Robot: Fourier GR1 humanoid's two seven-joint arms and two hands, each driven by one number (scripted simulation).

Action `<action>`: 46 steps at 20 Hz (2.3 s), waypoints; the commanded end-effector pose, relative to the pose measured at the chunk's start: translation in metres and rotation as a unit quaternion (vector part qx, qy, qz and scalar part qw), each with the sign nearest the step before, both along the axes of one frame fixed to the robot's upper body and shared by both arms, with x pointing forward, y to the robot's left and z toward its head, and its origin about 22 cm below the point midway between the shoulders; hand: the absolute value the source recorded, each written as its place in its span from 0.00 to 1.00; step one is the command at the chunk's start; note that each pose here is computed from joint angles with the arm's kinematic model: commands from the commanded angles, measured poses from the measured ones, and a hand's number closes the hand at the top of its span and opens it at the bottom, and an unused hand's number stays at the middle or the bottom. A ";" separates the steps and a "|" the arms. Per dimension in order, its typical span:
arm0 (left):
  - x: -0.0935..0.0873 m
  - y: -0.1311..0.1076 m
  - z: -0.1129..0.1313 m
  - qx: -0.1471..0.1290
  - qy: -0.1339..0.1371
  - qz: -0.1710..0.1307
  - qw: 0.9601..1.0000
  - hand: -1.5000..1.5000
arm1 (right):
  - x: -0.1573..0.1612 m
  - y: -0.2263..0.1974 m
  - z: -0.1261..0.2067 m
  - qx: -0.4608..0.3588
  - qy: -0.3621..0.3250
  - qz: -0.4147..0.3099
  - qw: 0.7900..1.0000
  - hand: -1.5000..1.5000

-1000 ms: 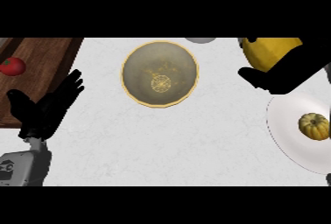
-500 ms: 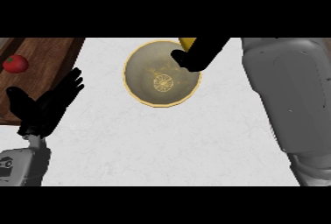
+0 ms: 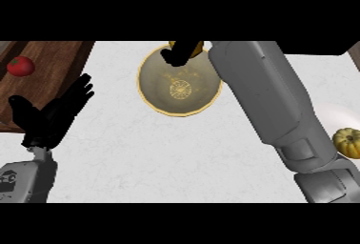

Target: Pick the lemon from the plate and place it in the bowl

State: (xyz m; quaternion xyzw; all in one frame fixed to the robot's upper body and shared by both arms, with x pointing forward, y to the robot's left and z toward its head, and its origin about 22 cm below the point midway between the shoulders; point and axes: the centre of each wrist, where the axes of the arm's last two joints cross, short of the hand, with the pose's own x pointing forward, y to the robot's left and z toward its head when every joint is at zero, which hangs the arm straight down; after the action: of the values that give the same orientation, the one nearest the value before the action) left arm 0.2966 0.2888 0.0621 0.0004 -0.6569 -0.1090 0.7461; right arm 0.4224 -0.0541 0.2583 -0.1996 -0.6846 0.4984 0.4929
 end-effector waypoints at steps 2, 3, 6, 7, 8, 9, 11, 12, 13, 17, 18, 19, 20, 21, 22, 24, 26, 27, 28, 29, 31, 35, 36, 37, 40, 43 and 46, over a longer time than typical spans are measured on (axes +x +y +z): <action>0.006 -0.004 0.003 0.001 -0.004 -0.011 1.000 0.50 | 0.020 0.012 -0.043 0.020 0.038 0.011 0.999 1.00; 0.003 -0.004 0.005 0.003 -0.007 -0.011 1.000 0.50 | 0.015 0.024 -0.058 0.007 0.040 0.022 0.999 1.00; 0.005 -0.004 0.002 0.004 -0.012 -0.011 1.000 0.50 | 0.023 0.024 -0.067 0.015 0.047 0.017 0.999 1.00; 0.016 -0.007 0.020 0.005 -0.011 -0.009 1.000 0.50 | 0.024 0.031 -0.049 0.007 0.057 0.024 0.998 1.00; 0.015 -0.023 0.013 0.012 -0.014 -0.032 0.999 0.50 | 0.025 0.029 -0.063 0.006 0.058 0.013 0.998 1.00; 0.020 -0.014 0.016 0.003 -0.013 -0.024 1.000 0.50 | 0.028 0.019 -0.069 0.071 0.118 -0.015 0.990 1.00; 0.018 -0.031 0.004 0.003 -0.011 -0.029 1.000 0.50 | 0.031 0.016 -0.073 0.091 0.156 -0.018 0.983 1.00; 0.011 -0.015 0.001 -0.004 -0.001 -0.033 0.999 0.50 | 0.032 0.007 -0.091 0.119 0.179 -0.033 0.976 0.00; 0.019 -0.019 0.015 0.003 -0.012 -0.036 0.999 0.50 | 0.033 0.007 -0.091 0.137 0.180 -0.045 0.973 0.00; 0.014 -0.019 0.003 0.001 -0.015 -0.053 0.998 0.50 | 0.035 0.012 -0.081 0.185 0.148 -0.038 0.971 0.00; 0.022 -0.036 0.005 0.008 -0.012 -0.049 0.999 0.50 | 0.034 0.004 -0.102 0.194 0.145 -0.036 0.970 0.00; 0.019 -0.018 0.015 0.003 -0.010 -0.049 0.999 0.50 | 0.035 0.005 -0.096 0.208 0.141 -0.034 0.967 0.00; 0.022 -0.028 0.008 -0.002 -0.019 -0.055 0.998 0.50 | 0.035 0.006 -0.097 0.208 0.129 -0.035 0.969 0.00; 0.024 -0.031 0.016 0.006 -0.010 -0.047 0.999 0.50 | 0.035 0.007 -0.095 0.217 0.123 -0.032 0.968 0.00; 0.024 -0.027 0.015 0.007 -0.011 -0.046 0.999 0.50 | 0.035 0.010 -0.090 0.215 0.116 -0.031 0.969 0.00; 0.018 -0.033 0.007 0.011 -0.016 -0.045 0.999 0.50 | 0.035 0.012 -0.089 0.217 0.076 -0.052 0.972 0.00; 0.018 -0.015 0.012 0.004 -0.010 -0.037 0.999 0.50 | 0.035 0.004 -0.103 0.237 0.067 -0.067 0.967 0.00; 0.016 -0.022 0.012 0.000 -0.014 -0.029 0.999 0.50 | 0.036 0.006 -0.094 0.258 0.060 -0.072 0.962 0.00; 0.009 -0.018 0.013 0.000 -0.017 -0.029 0.999 0.50 | 0.036 0.002 -0.105 0.256 0.052 -0.079 0.962 0.00; 0.012 -0.022 0.012 -0.002 -0.018 -0.033 0.999 0.50 | 0.044 -0.009 -0.077 0.261 0.036 -0.090 0.960 0.00; 0.000 -0.018 -0.001 0.007 -0.007 -0.029 1.000 0.50 | 0.048 -0.024 -0.076 0.271 0.024 -0.104 0.957 0.00; 0.007 -0.007 0.003 0.010 -0.009 -0.015 1.000 0.50 | 0.056 -0.060 -0.068 0.276 -0.001 -0.131 0.952 0.00; 0.014 -0.011 0.011 0.005 -0.008 -0.014 1.000 0.50 | 0.058 -0.079 -0.071 0.286 -0.005 -0.114 0.952 0.00; 0.008 -0.009 0.009 0.003 -0.011 -0.005 1.000 0.50 | 0.059 -0.097 -0.078 0.304 0.008 -0.099 0.948 0.00; -0.002 -0.001 0.000 0.004 0.009 0.002 1.000 0.50 | 0.062 -0.136 -0.053 0.277 -0.033 -0.054 0.959 0.00; -0.001 0.005 0.005 0.001 0.002 0.007 1.000 0.50 | 0.060 -0.167 -0.059 0.293 -0.020 -0.002 0.956 0.00; -0.013 0.011 -0.005 0.002 0.006 0.021 1.000 0.50 | 0.057 -0.193 -0.044 0.306 -0.021 0.011 0.952 0.00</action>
State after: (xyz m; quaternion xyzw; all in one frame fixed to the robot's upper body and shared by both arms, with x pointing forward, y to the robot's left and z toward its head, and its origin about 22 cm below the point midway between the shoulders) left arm 0.2942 0.2941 0.0626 0.0058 -0.6534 -0.1067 0.7494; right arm 0.4831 -0.2091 0.2031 -0.0671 -0.8053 0.2646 0.5262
